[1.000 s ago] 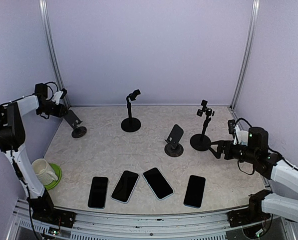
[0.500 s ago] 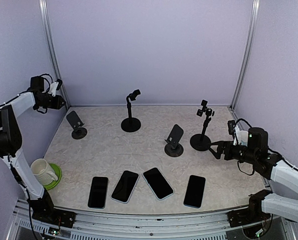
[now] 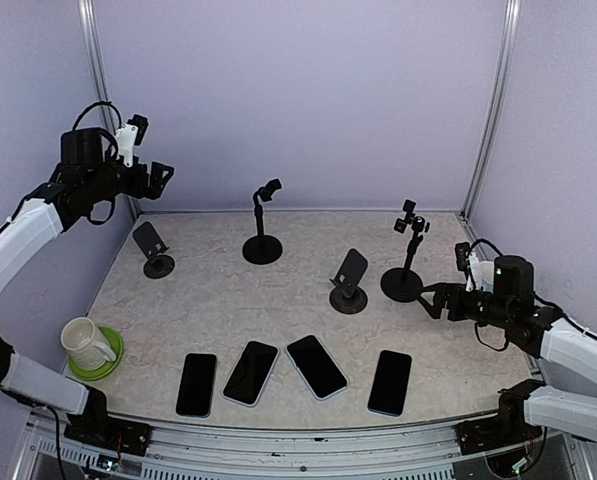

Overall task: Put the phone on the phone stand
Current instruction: Pick up the phone stand at the center of the board.

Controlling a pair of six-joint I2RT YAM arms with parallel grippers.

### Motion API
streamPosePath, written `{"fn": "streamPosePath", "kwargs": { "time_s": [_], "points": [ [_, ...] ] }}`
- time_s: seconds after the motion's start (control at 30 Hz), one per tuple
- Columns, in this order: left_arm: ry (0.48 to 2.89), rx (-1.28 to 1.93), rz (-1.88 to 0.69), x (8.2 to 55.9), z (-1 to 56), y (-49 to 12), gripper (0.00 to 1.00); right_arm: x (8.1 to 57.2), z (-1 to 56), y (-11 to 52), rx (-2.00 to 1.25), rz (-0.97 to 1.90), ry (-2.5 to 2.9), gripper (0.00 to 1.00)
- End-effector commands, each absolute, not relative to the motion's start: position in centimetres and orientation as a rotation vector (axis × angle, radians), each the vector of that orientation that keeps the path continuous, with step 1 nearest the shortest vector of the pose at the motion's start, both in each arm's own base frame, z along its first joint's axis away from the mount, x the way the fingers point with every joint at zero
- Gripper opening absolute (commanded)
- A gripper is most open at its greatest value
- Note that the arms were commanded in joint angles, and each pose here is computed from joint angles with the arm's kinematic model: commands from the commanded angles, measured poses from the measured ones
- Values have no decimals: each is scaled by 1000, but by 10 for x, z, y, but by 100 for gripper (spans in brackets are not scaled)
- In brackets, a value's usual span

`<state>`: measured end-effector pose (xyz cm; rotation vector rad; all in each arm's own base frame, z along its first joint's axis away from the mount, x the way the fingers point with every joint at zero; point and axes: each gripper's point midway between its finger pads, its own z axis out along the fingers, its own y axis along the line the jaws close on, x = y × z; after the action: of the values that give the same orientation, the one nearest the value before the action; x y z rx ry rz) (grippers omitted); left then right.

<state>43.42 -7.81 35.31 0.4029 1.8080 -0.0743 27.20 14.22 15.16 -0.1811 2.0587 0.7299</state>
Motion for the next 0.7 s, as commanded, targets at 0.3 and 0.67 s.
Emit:
{"fn": "streamPosePath", "kwargs": {
  "time_s": [0.3,0.67],
  "points": [
    [1833,269,-201,371,350,-137,99,277,143,137,-170,659,2089,100],
    [1899,267,-455,343,300,-185,99,281,153,137,-156,656,2079,100]
  ]
}}
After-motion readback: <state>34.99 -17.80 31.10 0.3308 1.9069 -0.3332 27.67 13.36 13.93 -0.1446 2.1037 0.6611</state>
